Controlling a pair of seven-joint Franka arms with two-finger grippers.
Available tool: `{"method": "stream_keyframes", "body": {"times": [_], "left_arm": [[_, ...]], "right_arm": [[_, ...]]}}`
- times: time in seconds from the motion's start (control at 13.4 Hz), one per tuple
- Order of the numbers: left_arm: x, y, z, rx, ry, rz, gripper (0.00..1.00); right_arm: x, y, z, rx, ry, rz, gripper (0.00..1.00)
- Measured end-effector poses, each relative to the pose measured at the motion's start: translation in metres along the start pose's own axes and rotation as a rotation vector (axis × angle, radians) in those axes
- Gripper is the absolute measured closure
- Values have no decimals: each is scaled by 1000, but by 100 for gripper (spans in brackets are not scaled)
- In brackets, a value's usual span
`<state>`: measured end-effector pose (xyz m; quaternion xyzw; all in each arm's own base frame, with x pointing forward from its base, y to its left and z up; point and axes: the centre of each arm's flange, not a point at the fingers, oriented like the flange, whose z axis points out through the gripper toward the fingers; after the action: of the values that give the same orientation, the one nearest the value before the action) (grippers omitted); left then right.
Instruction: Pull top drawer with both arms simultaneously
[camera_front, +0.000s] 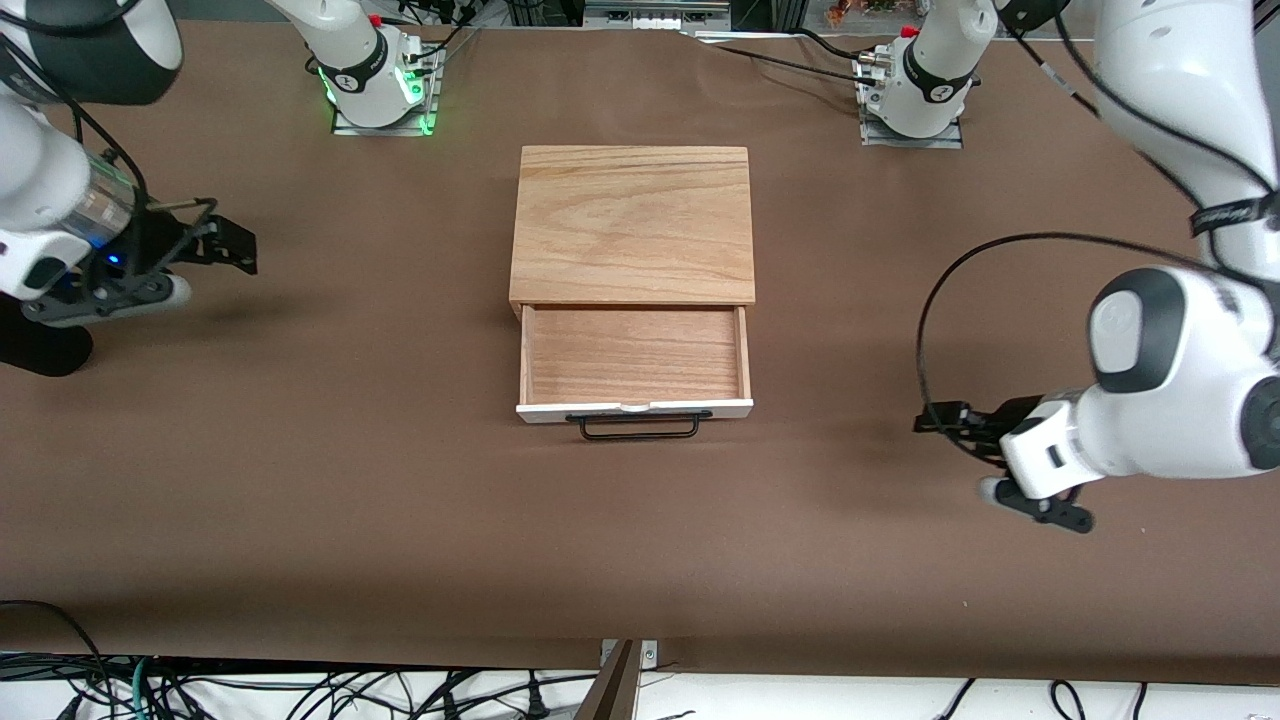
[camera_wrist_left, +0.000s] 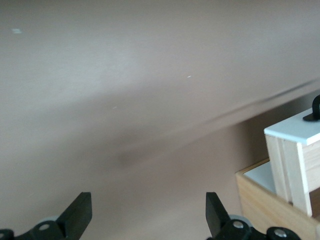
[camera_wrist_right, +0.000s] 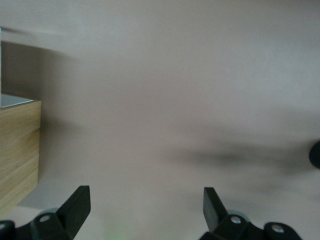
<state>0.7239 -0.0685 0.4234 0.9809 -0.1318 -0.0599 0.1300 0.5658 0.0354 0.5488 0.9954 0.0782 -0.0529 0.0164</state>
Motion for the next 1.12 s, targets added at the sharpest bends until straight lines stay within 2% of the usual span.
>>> {"method": "stream_keyframes", "body": {"times": [0.15, 0.3, 0.45, 0.82, 1.12], "left_arm": [[-14, -5, -28, 41, 3, -5, 0], [-30, -7, -59, 131, -10, -3, 0], [-46, 1, -87, 193, -14, 3, 0], [-79, 19, -145, 219, 40, 8, 0], [-111, 31, -169, 214, 35, -8, 0]], "right_arm": [[-10, 15, -1, 16, 4, 59, 0], [-14, 17, -4, 21, 13, 149, 0], [-15, 15, -6, 21, 19, 175, 0], [-15, 15, -10, 23, 36, 186, 0], [-16, 23, -12, 35, 41, 203, 0]]}}
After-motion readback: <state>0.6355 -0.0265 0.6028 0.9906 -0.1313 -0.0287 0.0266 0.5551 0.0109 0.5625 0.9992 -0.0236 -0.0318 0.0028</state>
